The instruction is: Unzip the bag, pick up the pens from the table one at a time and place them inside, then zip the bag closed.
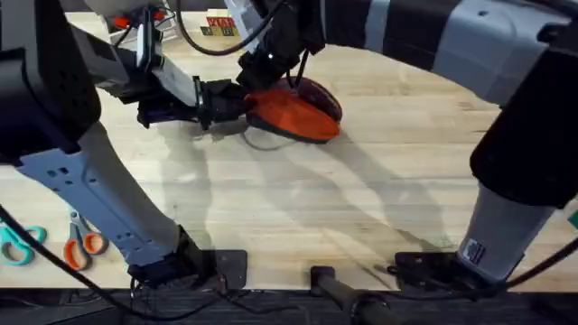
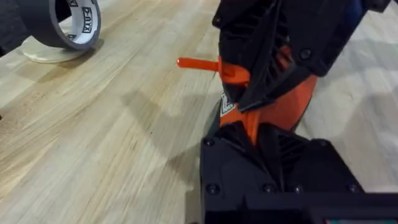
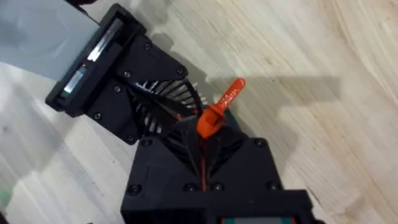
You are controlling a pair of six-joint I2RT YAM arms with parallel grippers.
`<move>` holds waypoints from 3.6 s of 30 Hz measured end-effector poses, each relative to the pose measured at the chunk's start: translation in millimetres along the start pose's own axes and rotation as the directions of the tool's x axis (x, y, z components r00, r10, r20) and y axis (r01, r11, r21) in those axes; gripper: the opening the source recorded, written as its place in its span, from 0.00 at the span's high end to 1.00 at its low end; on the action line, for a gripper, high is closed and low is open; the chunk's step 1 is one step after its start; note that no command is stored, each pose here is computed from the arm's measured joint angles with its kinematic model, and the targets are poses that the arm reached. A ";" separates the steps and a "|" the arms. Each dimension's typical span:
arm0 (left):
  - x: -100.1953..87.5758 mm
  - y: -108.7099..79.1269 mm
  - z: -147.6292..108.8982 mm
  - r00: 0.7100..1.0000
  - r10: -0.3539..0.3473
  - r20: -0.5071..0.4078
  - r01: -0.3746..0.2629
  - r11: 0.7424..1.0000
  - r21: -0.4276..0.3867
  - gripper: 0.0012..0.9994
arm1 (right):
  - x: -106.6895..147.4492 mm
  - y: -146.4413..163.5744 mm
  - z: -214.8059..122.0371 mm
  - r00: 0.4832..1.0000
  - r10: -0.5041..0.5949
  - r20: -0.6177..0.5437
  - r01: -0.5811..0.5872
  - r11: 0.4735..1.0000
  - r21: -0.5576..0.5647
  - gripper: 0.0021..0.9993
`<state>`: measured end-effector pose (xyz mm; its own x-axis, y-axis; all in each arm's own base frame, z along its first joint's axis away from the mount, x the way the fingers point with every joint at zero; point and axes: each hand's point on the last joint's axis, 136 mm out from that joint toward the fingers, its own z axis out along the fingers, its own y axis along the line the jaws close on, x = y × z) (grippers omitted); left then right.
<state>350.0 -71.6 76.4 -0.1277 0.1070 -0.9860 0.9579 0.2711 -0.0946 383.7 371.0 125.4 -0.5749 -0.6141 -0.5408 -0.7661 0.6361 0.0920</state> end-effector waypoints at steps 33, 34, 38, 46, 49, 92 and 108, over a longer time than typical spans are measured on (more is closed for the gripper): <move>-2.9 -0.5 5.5 1.000 0.016 0.006 -0.016 1.000 0.015 0.96 | 10.0 -34.3 -7.4 1.000 0.007 -0.024 -0.007 1.000 0.012 0.97; -3.0 -0.4 5.6 1.000 0.016 0.006 -0.016 1.000 0.015 0.96 | 10.1 -35.1 -7.6 1.000 0.010 -0.023 -0.010 1.000 0.010 0.97; -2.2 -0.3 5.0 1.000 0.013 0.001 -0.013 1.000 0.014 0.96 | 9.7 -47.0 -10.9 1.000 0.024 -0.019 -0.023 0.999 0.038 0.97; 2.2 0.2 -1.7 1.000 -0.010 -0.012 0.009 1.000 -0.003 0.96 | 17.5 -145.7 -57.7 0.991 0.132 0.028 -0.135 0.948 0.289 0.97; 2.2 0.2 -1.7 1.000 -0.010 -0.012 0.009 1.000 -0.003 0.96 | 13.4 -157.1 -72.1 0.989 0.138 0.053 -0.148 0.933 0.327 0.97; 2.3 0.2 -1.7 1.000 -0.012 -0.012 0.012 1.000 -0.003 0.96 | 7.7 -86.1 -123.1 0.999 0.051 0.002 -0.049 0.959 0.278 0.00; 2.3 0.2 -1.7 1.000 -0.012 -0.012 0.012 1.000 -0.003 0.96 | 2.7 -12.5 -107.3 0.996 -0.079 -0.038 0.085 0.977 0.193 0.00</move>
<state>349.4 -69.7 74.4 -0.1422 0.1155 -0.9831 0.9555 0.2753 -0.1058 360.8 311.3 212.5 -0.5229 -0.6800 -0.5139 -0.7422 0.6597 -0.1177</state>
